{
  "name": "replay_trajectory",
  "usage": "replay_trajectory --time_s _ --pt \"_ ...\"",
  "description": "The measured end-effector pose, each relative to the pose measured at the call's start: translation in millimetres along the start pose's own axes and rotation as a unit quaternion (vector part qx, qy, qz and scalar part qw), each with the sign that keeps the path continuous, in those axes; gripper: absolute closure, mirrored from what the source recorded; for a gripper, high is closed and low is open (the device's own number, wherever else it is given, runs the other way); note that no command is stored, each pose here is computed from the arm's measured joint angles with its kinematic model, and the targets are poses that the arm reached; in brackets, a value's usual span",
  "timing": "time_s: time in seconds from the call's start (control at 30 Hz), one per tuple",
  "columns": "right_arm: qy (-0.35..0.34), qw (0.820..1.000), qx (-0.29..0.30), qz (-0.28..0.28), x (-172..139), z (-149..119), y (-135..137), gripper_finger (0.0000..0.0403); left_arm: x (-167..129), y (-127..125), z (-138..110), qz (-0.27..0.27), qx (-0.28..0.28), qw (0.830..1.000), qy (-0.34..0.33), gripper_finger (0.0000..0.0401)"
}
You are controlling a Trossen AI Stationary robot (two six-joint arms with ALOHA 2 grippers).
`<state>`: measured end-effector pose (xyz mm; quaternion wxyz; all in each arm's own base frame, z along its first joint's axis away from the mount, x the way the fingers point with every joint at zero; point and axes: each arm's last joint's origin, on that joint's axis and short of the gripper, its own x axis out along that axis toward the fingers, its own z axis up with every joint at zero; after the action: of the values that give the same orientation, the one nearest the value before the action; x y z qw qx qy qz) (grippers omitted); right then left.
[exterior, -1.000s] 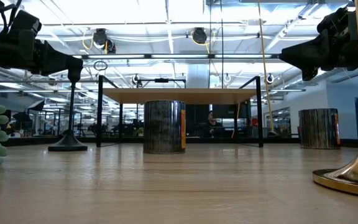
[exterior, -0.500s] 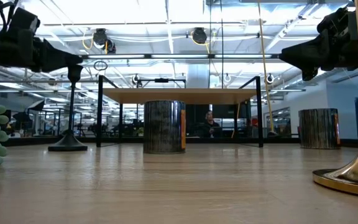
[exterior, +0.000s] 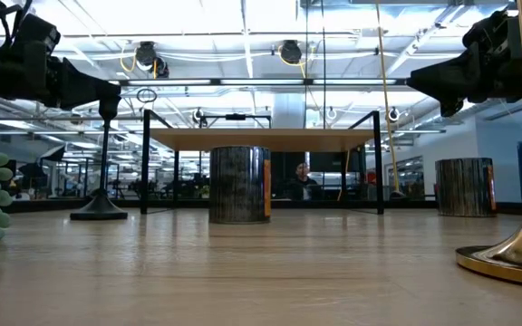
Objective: Pick & Place candle stick holders
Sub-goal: Put the right orange scented candle on the shelf
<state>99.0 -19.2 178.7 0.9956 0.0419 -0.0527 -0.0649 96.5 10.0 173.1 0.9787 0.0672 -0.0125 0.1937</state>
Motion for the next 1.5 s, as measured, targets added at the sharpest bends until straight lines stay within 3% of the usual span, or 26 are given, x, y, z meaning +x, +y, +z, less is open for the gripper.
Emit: replay_trajectory --time_s 0.23,0.4,0.53,0.9,1.03,1.27,1.5 --pt "-0.053 0.998 -0.022 0.004 -1 10 1 0.0314 0 0 0 -0.002 -0.009 1.000 0.002 0.0354" --pt "-0.096 0.991 -0.090 -0.025 -2 18 0 0.0314 0 0 0 -0.004 -0.010 1.000 0.000 0.0354" --pt "-0.086 0.992 -0.091 -0.026 0 17 0 0.0314 0 0 1 -0.003 -0.012 1.000 -0.004 0.0335" --pt "-0.038 0.995 -0.084 -0.027 9 8 -2 0.0313 0 0 4 0.000 0.009 1.000 -0.018 0.0225" --pt "-0.026 0.996 -0.083 -0.027 12 6 -2 0.0293 0 1 5 0.000 0.002 1.000 -0.023 0.0199" --pt "-0.059 0.993 -0.102 -0.028 15 12 -2 0.0240 -1 2 10 0.004 -0.008 0.999 -0.048 0.0190" --pt "-0.055 0.994 -0.088 -0.029 16 11 -2 0.0241 -1 2 10 0.005 -0.002 0.999 -0.048 0.0189"
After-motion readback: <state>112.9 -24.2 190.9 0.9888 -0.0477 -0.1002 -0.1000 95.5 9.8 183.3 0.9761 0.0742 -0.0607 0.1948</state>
